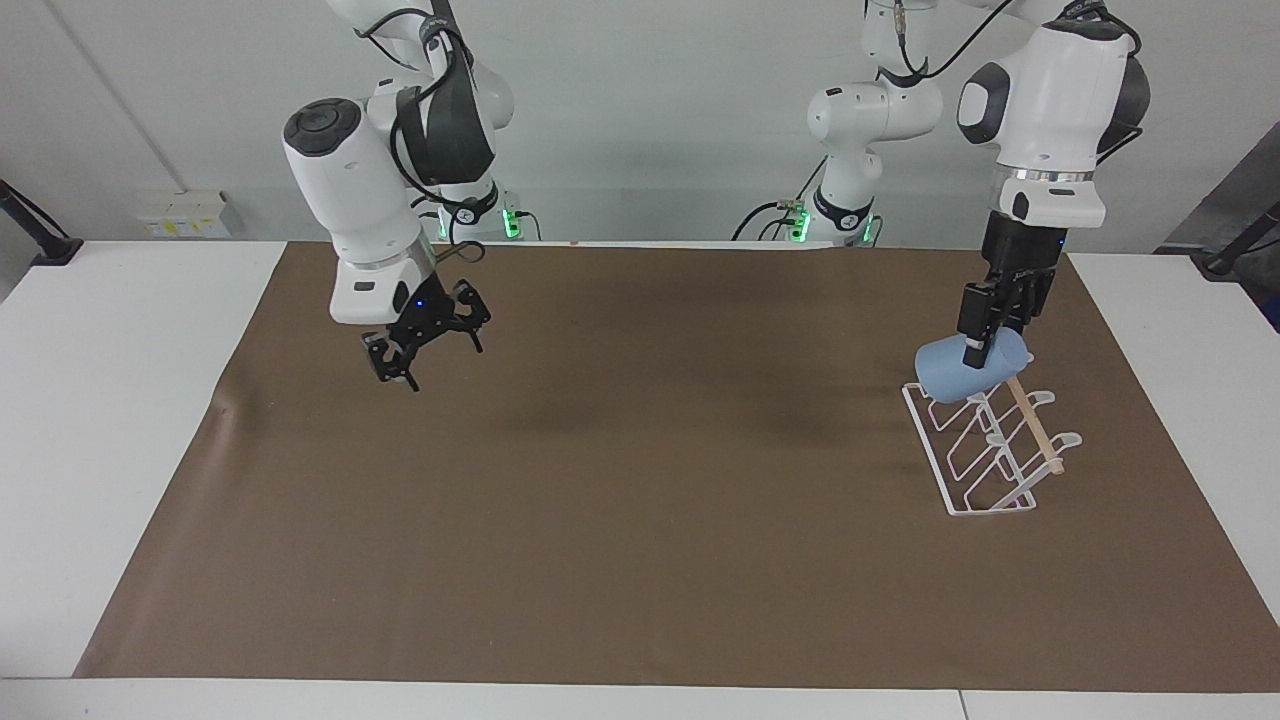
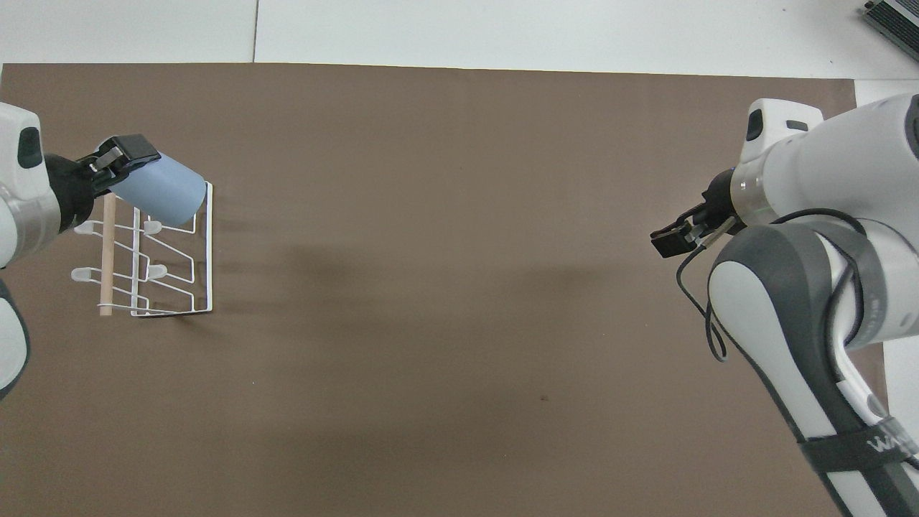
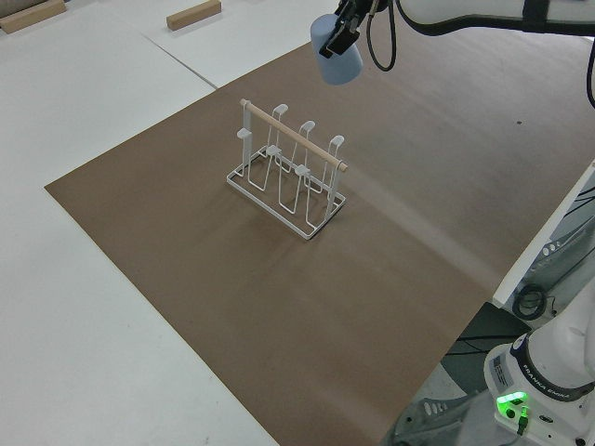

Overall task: Hang cup on cup holder
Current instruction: 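Raise the cup above the rack with the left gripper while the right gripper retreats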

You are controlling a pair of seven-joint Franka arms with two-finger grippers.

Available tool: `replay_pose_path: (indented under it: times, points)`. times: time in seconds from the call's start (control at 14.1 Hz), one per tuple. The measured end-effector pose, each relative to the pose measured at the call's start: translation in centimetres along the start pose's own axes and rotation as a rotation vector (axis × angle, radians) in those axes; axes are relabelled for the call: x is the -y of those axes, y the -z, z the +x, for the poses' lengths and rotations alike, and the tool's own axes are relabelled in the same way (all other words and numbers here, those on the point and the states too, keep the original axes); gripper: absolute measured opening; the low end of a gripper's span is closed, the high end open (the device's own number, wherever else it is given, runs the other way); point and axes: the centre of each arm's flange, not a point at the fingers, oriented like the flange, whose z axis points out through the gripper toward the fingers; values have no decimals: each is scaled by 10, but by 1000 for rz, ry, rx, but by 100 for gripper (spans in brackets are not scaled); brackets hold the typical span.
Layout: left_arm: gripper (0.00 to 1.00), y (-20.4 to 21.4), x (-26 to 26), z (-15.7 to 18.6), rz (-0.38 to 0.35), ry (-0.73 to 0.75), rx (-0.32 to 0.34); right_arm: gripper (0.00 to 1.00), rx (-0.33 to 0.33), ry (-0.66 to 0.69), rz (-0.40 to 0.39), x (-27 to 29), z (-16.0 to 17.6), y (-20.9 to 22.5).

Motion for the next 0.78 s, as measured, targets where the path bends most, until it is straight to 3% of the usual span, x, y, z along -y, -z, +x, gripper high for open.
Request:
replay_pose_path:
  times: [0.36, 0.78]
  points:
    - [72, -28, 2, 25, 27, -112, -124, 100, 109, -494, -29, -9, -14, 15]
    - [72, -64, 12, 32, 63, -176, -145, 100, 122, -743, -24, -30, -28, 13]
